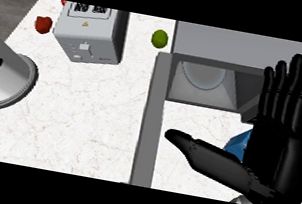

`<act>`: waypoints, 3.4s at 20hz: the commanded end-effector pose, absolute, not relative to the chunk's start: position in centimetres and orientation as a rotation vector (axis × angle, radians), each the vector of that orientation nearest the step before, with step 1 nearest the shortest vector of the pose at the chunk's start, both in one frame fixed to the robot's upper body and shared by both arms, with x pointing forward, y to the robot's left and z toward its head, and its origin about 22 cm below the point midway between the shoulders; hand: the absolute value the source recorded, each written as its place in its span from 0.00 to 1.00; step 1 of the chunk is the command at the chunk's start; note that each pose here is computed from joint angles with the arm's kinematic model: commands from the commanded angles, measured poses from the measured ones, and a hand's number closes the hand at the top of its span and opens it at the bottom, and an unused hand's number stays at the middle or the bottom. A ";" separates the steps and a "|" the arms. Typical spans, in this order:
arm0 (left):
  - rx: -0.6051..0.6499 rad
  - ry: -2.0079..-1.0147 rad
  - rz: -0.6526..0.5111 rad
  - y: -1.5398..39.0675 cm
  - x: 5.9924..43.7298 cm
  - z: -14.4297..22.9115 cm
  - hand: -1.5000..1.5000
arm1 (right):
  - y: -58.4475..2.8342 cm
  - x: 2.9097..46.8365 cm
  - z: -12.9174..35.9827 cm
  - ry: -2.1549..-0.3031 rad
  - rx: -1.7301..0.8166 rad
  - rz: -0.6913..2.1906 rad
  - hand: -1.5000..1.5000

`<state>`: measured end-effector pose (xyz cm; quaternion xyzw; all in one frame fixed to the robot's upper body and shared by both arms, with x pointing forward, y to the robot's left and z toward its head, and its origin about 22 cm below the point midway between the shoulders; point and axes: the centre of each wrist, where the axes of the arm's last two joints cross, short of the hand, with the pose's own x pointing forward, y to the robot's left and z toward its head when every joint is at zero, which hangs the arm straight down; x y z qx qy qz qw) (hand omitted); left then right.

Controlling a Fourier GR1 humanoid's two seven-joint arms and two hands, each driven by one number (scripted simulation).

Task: Pick up the milk, place it into the microwave and close the microwave

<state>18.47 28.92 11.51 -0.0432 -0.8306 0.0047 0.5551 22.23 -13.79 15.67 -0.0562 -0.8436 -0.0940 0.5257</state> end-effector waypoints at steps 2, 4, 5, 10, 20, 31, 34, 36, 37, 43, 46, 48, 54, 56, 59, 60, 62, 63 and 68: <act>-0.110 -1.949 0.019 28.5 16.5 10.8 0.00 | -12.8 23.1 14.8 -2.016 -0.258 -0.271 0.00; -0.118 -1.954 0.015 29.8 16.2 12.1 0.00 | -15.0 22.7 13.5 -1.966 -0.300 -0.266 0.00; -0.103 -1.959 0.024 30.6 15.2 9.9 0.00 | -15.1 22.0 13.2 -1.953 -0.315 -0.278 0.00; -0.118 -1.957 0.019 30.9 15.2 10.1 0.00 | -16.3 24.2 12.8 -1.899 -0.356 -0.315 0.00; -0.105 -1.964 0.013 31.9 14.6 11.3 0.00 | -20.3 23.0 5.7 -1.822 -0.449 -0.406 0.00; -0.121 -1.963 0.000 30.7 13.0 11.9 0.00 | -23.4 20.4 0.0 -1.752 -0.481 -0.440 0.00; -0.127 -1.940 0.001 31.5 13.6 10.6 0.00 | -24.0 19.3 -1.6 -1.763 -0.485 -0.430 0.00; -0.120 -1.948 0.013 30.2 12.4 11.1 0.00 | -22.8 19.9 -1.6 -1.735 -0.478 -0.397 0.00; -0.113 -1.953 0.012 32.3 13.1 8.7 0.00 | -26.6 18.9 0.7 -1.756 -0.486 -0.389 0.00; -0.108 -1.965 0.015 32.3 12.7 10.2 0.00 | -25.8 19.8 -5.0 -1.757 -0.466 -0.335 0.00; -0.111 -1.959 -0.003 33.1 11.3 9.7 0.00 | -28.0 19.5 -5.5 -1.777 -0.487 -0.352 0.00; -0.115 -1.964 0.025 31.4 10.9 9.8 0.00 | -26.2 20.7 -4.2 -1.785 -0.470 -0.355 0.00; -0.112 -1.963 0.011 30.7 11.9 10.1 0.00 | -26.5 22.1 -8.5 -1.736 -0.534 -0.378 0.00; -0.112 -1.962 0.008 32.7 10.7 9.8 0.00 | -26.2 23.0 -7.4 -1.682 -0.617 -0.375 0.00; -0.110 -1.963 0.016 32.6 13.6 10.6 0.00 | -28.1 21.5 -9.3 -1.642 -0.694 -0.371 0.00; -0.104 -1.960 0.006 32.7 12.1 11.0 0.00 | -28.6 21.8 -10.5 -1.622 -0.691 -0.371 0.00; -0.099 -1.956 0.004 31.8 11.4 11.2 0.00 | -29.4 21.4 -11.2 -1.605 -0.705 -0.362 0.00; -0.120 -1.961 0.002 32.5 12.0 10.3 0.00 | -30.7 20.9 -11.3 -1.607 -0.724 -0.375 0.00; -0.120 -1.951 0.010 31.7 12.3 9.7 0.00 | -32.2 18.3 -13.0 -1.674 -0.513 -0.391 0.00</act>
